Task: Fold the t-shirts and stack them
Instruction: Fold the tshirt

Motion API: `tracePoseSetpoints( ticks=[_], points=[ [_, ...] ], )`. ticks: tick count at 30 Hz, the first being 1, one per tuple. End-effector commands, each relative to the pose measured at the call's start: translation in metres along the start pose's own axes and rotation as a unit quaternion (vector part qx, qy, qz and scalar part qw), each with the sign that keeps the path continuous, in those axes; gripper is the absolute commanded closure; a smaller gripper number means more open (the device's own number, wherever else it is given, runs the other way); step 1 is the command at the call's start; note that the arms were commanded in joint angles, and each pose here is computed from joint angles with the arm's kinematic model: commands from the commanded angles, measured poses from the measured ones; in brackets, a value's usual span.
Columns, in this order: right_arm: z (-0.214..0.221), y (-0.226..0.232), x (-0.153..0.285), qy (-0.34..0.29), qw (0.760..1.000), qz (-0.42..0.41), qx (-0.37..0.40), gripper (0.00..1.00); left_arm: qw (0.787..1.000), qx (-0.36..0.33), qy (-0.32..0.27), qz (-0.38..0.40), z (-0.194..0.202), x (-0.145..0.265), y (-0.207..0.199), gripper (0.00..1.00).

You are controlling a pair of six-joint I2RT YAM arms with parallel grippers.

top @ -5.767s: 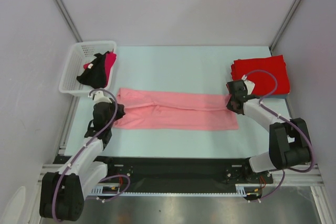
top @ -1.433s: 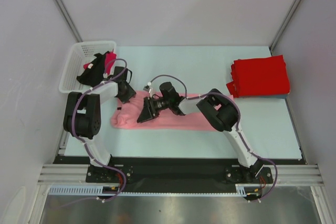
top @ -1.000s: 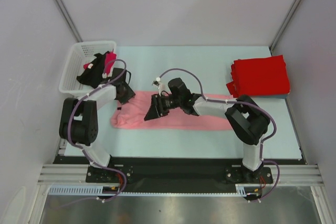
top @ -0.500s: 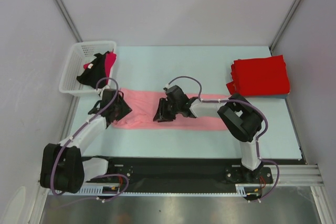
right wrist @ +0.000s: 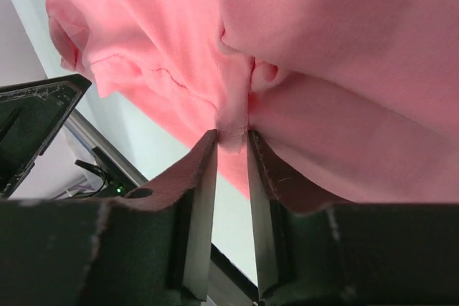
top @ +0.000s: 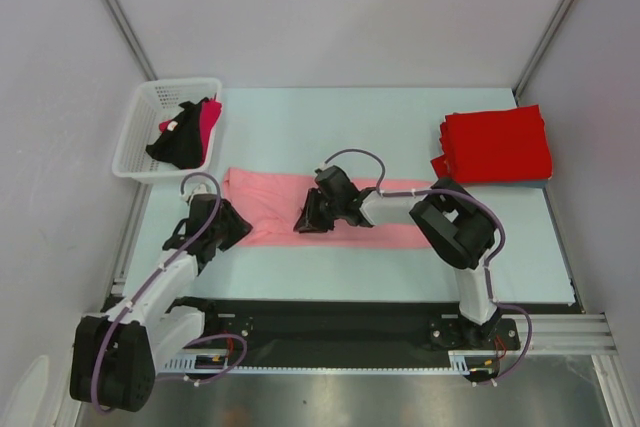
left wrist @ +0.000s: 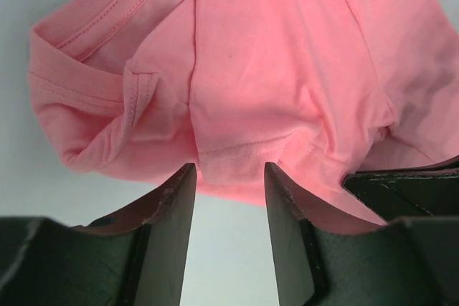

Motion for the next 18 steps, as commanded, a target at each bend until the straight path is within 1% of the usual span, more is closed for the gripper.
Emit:
tracePoseSetpoints(
  ticks=[1, 2, 3, 4, 5, 12, 17, 18],
  points=[
    [0.003, 0.006, -0.006, 0.013, 1.0, -0.015, -0.001, 0.76, 1.0, 0.005, -0.007, 0.018, 0.0, -0.001, -0.005, 0.51],
    [0.007, 0.007, -0.005, 0.025, 0.999, -0.021, -0.002, 0.81, 1.0, 0.003, 0.005, 0.029, 0.004, 0.0, -0.008, 0.54],
    [0.007, 0.007, -0.005, 0.03, 0.999, -0.024, -0.004, 0.92, 1.0, 0.001, 0.009, 0.028, 0.006, -0.001, -0.007, 0.55],
    [0.008, 0.008, -0.004, 0.034, 0.999, -0.027, -0.004, 0.97, 1.0, -0.002, 0.012, 0.026, 0.008, -0.002, -0.005, 0.56],
    [0.009, 0.009, -0.002, 0.039, 0.999, -0.031, -0.004, 1.0, 1.0, -0.003, 0.017, 0.023, 0.01, -0.002, -0.003, 0.58],
    [-0.001, 0.01, 0.012, 0.051, 0.998, -0.032, -0.005, 1.0, 1.0, 0.0, 0.02, 0.012, 0.016, -0.003, 0.004, 0.63],
    [0.002, 0.005, 0.013, 0.105, 0.994, -0.029, -0.026, 1.0, 1.0, -0.007, 0.024, 0.006, 0.015, -0.004, 0.004, 0.63],
    [0.001, 0.005, 0.013, 0.107, 0.993, -0.03, -0.028, 1.0, 1.0, -0.007, 0.023, 0.005, 0.014, -0.005, 0.005, 0.63]
  ],
)
Point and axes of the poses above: each gripper's point midway between its finger pads, its own x axis back along the fingers, its own y axis along the line the jaws close on, z = x × y, the point moved 2 cm from there along x, back along the fingers, and after that the axes turned 3 degrees about -x, right-handed, at the moved point
